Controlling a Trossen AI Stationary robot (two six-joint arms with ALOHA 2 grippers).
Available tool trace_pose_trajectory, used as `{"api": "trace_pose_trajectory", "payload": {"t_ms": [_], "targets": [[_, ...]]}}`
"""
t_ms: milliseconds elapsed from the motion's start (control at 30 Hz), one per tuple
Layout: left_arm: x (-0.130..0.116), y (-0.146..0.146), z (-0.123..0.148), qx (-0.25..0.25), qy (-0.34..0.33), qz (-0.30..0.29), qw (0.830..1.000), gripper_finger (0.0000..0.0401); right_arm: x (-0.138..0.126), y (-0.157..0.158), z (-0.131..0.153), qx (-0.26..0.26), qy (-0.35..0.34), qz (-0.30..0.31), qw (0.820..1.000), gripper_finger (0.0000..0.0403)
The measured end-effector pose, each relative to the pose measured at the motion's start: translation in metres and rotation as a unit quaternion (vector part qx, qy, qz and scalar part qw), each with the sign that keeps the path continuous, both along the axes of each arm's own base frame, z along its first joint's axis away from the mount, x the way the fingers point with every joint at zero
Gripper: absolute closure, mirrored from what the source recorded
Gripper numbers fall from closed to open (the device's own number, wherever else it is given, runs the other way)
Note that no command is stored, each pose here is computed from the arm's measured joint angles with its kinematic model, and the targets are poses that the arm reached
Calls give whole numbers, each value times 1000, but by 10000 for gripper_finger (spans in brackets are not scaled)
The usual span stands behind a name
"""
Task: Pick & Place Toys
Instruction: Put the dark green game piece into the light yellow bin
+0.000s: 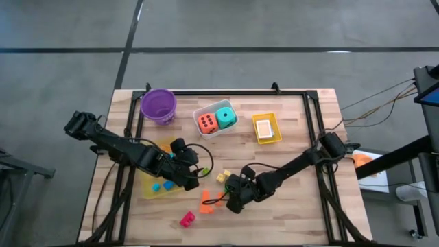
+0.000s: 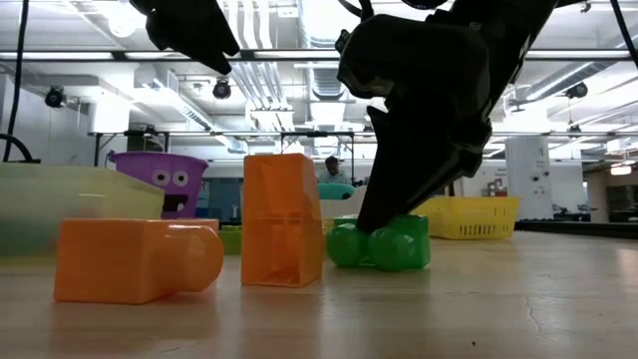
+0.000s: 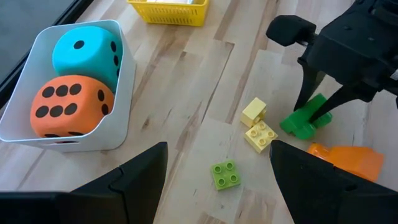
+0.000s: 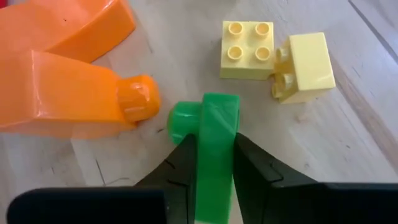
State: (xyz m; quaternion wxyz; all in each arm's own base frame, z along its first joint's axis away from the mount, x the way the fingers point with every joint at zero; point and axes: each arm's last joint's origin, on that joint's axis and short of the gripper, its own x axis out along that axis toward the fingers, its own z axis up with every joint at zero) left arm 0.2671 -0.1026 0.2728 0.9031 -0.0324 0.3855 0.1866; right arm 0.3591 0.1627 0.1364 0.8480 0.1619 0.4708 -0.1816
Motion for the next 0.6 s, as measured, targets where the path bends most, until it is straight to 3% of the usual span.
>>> {"api": "trace_pose_trajectory", "payload": {"t_ms": [600], "targets": [[0,0,0,-34,-18,37,999,118,-10,8,14,-9,0,43,999,338]]}}
